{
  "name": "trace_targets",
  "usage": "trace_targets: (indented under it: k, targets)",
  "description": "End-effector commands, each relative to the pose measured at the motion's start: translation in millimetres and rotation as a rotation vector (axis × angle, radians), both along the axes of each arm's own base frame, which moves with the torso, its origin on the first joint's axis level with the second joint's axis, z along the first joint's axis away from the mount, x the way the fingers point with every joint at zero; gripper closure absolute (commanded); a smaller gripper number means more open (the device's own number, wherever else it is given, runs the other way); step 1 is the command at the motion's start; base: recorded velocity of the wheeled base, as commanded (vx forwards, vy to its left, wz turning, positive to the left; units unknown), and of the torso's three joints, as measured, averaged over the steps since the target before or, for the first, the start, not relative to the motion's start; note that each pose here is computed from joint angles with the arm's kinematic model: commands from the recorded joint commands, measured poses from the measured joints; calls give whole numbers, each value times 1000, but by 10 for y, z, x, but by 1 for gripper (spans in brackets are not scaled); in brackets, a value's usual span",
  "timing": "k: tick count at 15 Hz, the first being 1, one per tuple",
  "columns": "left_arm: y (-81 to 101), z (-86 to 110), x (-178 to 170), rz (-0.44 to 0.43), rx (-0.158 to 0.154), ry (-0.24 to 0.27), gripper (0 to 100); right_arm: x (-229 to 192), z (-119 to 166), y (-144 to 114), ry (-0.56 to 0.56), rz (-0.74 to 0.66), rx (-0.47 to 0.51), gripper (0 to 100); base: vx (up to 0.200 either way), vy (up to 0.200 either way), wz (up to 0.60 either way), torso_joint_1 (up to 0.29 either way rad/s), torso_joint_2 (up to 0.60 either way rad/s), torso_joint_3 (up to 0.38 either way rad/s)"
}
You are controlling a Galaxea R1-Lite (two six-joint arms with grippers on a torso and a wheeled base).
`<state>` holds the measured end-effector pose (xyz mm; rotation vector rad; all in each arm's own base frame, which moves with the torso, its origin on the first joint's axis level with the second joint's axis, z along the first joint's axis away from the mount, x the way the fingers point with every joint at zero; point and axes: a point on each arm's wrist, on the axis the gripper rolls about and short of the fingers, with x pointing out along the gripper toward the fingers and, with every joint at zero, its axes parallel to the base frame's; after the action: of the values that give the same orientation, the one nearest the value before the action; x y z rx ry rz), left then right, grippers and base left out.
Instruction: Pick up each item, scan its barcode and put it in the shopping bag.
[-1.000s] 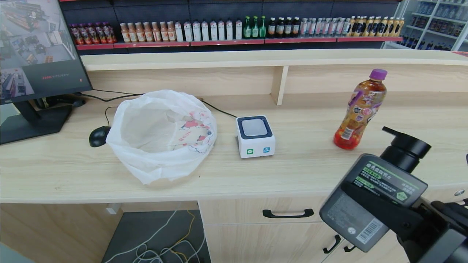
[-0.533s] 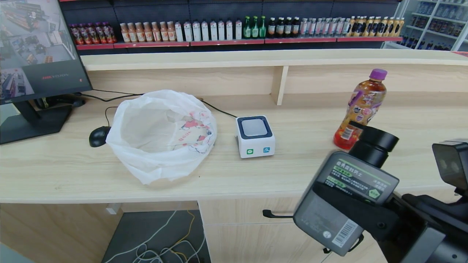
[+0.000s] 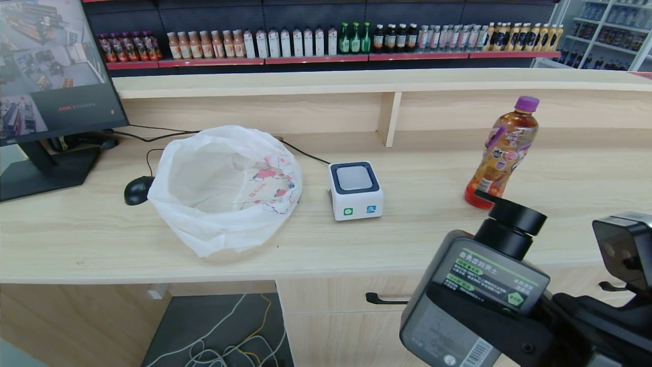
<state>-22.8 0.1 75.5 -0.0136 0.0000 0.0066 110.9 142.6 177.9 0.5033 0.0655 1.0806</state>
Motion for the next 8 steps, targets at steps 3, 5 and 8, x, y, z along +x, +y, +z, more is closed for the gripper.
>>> trace_targets:
  k: [3,5,8]
  targets:
    - [0,0,0,1,0,0,0,-157,53,-38,3,64,45,100,0,0,0,0,0,0]
    - [0,0,0,1,0,0,0,-151,73,13,56,93,77,100,0,0,0,0,0,0]
    - [0,0,0,1,0,0,0,-37,107,171,114,104,109,100,0,0,0,0,0,0]
